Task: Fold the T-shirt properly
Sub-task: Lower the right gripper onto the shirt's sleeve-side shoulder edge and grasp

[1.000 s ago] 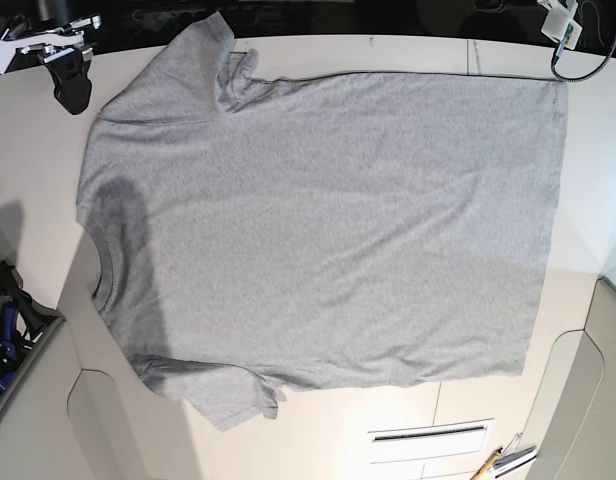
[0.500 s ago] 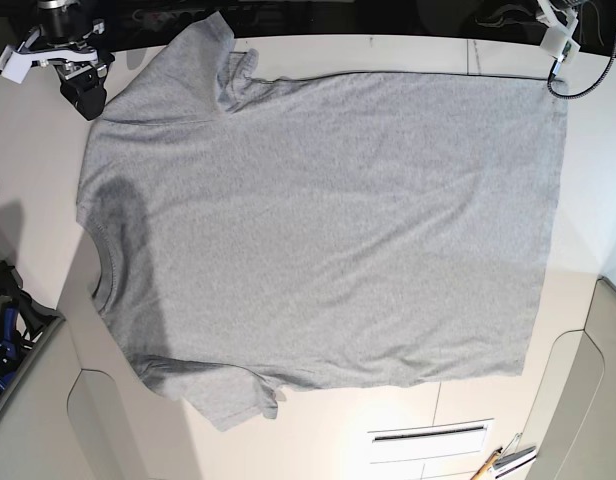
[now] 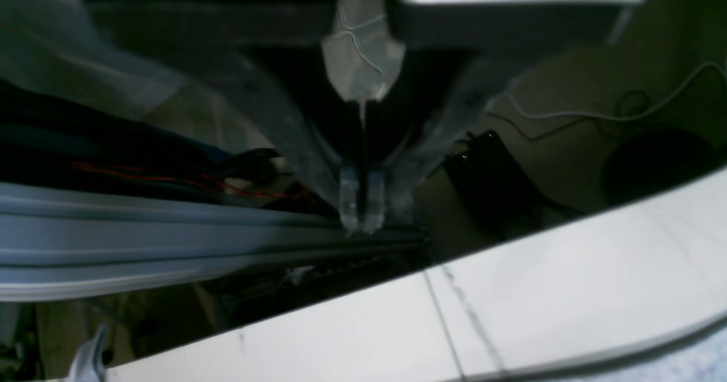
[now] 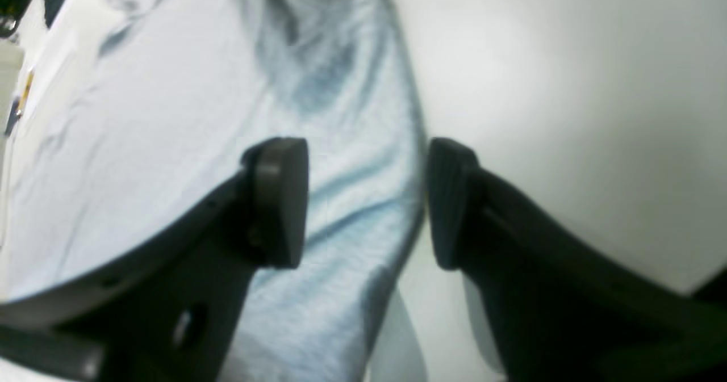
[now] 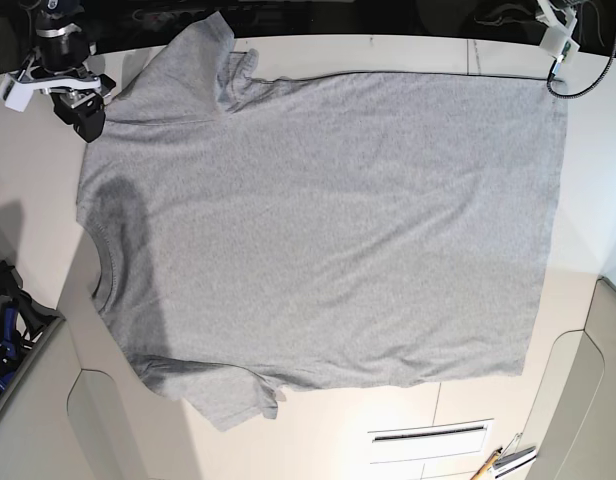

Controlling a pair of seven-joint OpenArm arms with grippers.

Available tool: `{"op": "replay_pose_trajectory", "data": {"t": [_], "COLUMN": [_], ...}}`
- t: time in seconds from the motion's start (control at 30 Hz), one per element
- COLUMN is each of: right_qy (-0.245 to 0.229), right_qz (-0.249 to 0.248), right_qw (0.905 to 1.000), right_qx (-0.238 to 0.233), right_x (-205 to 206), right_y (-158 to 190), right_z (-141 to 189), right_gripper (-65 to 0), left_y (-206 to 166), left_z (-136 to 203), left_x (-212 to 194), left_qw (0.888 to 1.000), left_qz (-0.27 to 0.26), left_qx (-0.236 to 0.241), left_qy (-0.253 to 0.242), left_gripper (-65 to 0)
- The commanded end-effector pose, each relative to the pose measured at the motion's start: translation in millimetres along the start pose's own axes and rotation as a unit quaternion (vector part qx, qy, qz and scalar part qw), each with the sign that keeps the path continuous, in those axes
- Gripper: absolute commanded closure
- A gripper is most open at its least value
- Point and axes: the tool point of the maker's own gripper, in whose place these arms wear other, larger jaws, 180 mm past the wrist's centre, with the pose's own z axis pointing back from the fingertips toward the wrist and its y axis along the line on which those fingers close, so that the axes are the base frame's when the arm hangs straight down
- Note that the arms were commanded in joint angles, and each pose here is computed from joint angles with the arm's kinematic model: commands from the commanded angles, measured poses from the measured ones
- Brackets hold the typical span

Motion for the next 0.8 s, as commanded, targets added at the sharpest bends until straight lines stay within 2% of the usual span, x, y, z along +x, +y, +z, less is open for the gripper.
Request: {"op": "replay_pose_trajectory", "data": {"t": [0.0,0.37,0.57,0.77], "right_qy": [-0.014,0.014,0.039,0.042], "right_qz": [0.006,-0.032,-0.055,-0.057], "right_qw": [0.9999,0.9994,0.9975,0.9973], "right_qx": [0.007,-0.008,0.021,0.021], "right_x": [8,-19,-33,-34], "right_y": [2,-18,-10,-10], "right_z": [1,-16,-27,-27], "right_gripper": [-33.0,-33.0,-33.0,-32.9], "left_y": [-4,-4,-4,-4], "left_z": [3,3,3,3], "left_x": [4,2,1,2], "left_qw": [1.000,1.000,1.000,1.000], "left_qz": [-0.002,-0.002,-0.001,0.000], "left_qx": [-0.009,-0.009,-0.010,-0.010], "left_qy": [-0.006,-0.002,0.001,0.001], "left_gripper": [0.0,0.0,0.0,0.0]}}
